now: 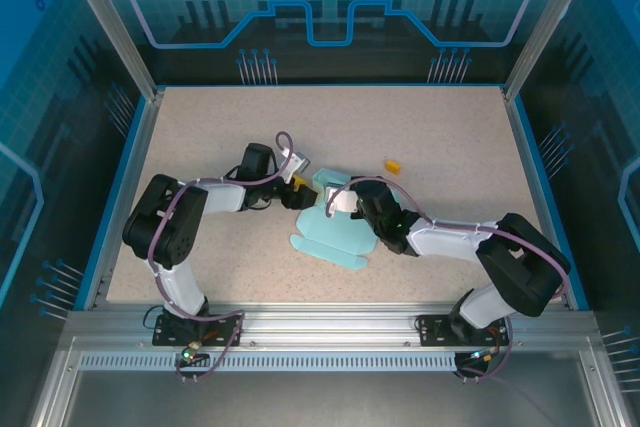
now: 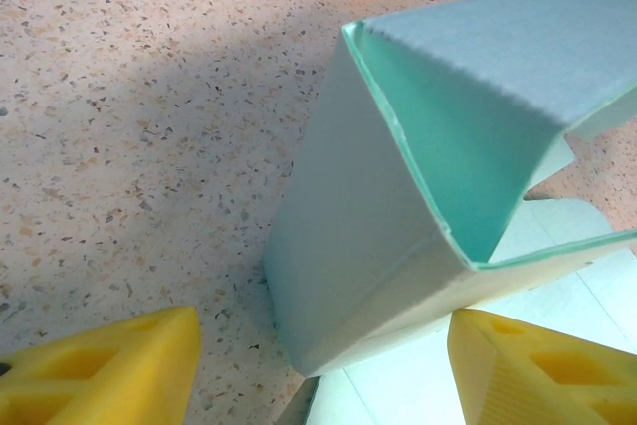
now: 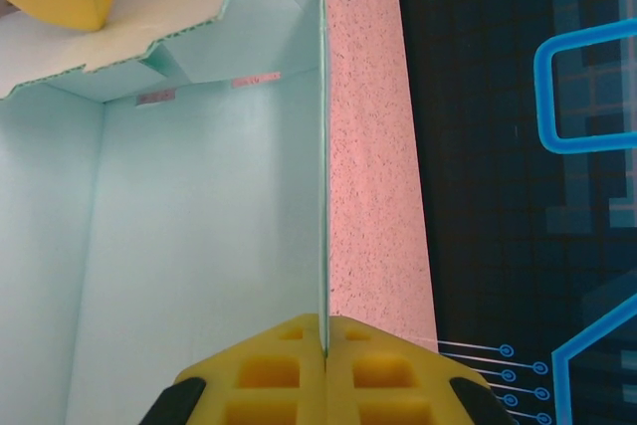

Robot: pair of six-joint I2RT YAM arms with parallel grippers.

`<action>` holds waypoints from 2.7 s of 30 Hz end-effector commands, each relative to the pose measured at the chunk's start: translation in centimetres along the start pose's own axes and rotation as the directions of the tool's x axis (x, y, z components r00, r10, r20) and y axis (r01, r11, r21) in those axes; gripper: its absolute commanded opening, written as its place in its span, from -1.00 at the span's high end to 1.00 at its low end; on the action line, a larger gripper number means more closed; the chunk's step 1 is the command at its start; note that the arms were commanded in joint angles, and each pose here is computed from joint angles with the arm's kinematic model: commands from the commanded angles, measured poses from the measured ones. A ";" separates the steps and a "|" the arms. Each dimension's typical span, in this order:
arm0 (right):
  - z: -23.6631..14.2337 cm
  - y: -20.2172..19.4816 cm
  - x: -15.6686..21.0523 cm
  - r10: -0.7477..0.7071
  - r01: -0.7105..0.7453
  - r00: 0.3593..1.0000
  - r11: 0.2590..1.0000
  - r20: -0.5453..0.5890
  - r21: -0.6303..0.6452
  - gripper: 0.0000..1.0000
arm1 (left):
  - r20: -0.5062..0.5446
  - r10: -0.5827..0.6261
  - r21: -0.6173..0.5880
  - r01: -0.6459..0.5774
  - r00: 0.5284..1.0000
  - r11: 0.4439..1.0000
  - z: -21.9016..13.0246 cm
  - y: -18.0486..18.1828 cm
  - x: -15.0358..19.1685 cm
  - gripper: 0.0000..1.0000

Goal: Fold the paper box

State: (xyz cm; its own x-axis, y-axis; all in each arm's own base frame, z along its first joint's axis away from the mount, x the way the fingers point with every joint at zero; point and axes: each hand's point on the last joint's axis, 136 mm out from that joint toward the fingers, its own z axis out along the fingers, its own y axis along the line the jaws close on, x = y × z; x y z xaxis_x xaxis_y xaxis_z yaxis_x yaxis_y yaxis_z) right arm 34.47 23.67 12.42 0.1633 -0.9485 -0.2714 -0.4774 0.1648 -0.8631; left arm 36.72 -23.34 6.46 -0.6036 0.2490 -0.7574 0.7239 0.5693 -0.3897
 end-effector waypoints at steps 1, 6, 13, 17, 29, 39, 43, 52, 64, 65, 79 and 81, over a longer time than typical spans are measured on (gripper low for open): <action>0.1 1.9 -0.7 -0.050 0.050 0.998 0.998 0.024 -0.030 1.00 | 0.032 0.041 0.035 -0.042 0.999 0.999 0.1 -0.2 -0.7 -0.36; 0.0 2.0 -1.0 -0.047 0.048 0.998 0.998 0.030 -0.032 1.00 | 0.044 0.023 0.026 -0.025 0.999 0.999 0.5 0.1 -1.2 -0.37; -0.2 2.0 -1.5 -0.051 0.052 0.998 0.998 0.041 -0.034 1.00 | 0.055 0.006 -0.010 -0.005 0.998 1.000 1.1 0.7 -1.7 -0.41; -0.2 2.1 -1.8 -0.046 0.048 0.998 0.998 0.045 -0.043 1.00 | 0.070 0.009 -0.027 -0.007 0.997 1.000 1.4 0.6 -2.1 -0.42; -0.3 2.1 -1.8 -0.026 0.029 0.999 0.998 0.044 -0.060 1.00 | 0.152 0.000 -0.073 0.012 0.988 0.997 0.6 0.9 -3.9 -0.36; -0.5 1.6 -1.5 -0.002 0.005 0.999 0.997 0.043 -0.073 1.00 | 0.170 -0.041 -0.150 0.067 0.985 0.986 0.1 2.2 -4.0 -0.26; -0.3 2.0 -1.3 0.005 -0.002 0.999 0.996 0.032 -0.092 1.00 | 0.186 -0.046 -0.145 0.074 0.981 0.987 -0.1 2.1 -4.2 -0.25; -0.2 1.4 -2.0 0.038 -0.032 0.998 0.995 0.052 -0.099 1.00 | 0.151 -0.013 -0.047 0.020 0.988 0.999 0.3 0.2 -3.9 -0.32; -0.4 0.9 -2.4 0.075 -0.065 0.994 0.991 0.076 -0.119 1.00 | 0.139 0.018 -0.029 -0.014 0.990 0.999 1.1 0.0 -3.9 -0.44; -0.5 0.8 -2.4 0.080 -0.070 0.994 0.990 0.080 -0.120 1.00 | 0.140 0.015 -0.029 -0.012 0.990 1.000 1.1 0.1 -4.1 -0.45; -0.4 0.7 -3.0 0.102 -0.089 0.990 0.987 0.097 -0.134 1.00 | 0.140 -0.007 -0.033 0.012 0.990 0.999 1.6 0.0 -4.6 -0.57; -0.4 0.7 -3.1 0.105 -0.091 0.989 0.987 0.100 -0.135 1.00 | 0.137 -0.021 -0.041 0.027 0.990 0.999 1.6 0.2 -4.7 -0.58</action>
State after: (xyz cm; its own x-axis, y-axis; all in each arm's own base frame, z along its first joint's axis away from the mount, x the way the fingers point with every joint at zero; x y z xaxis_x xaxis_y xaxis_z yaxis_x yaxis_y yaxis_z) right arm 34.61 24.02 12.53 0.1137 -0.9367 -0.3310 -0.5365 0.2225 -0.8140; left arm 38.22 -24.51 6.66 -0.6219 0.1670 -0.7651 0.6720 0.6154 -0.4119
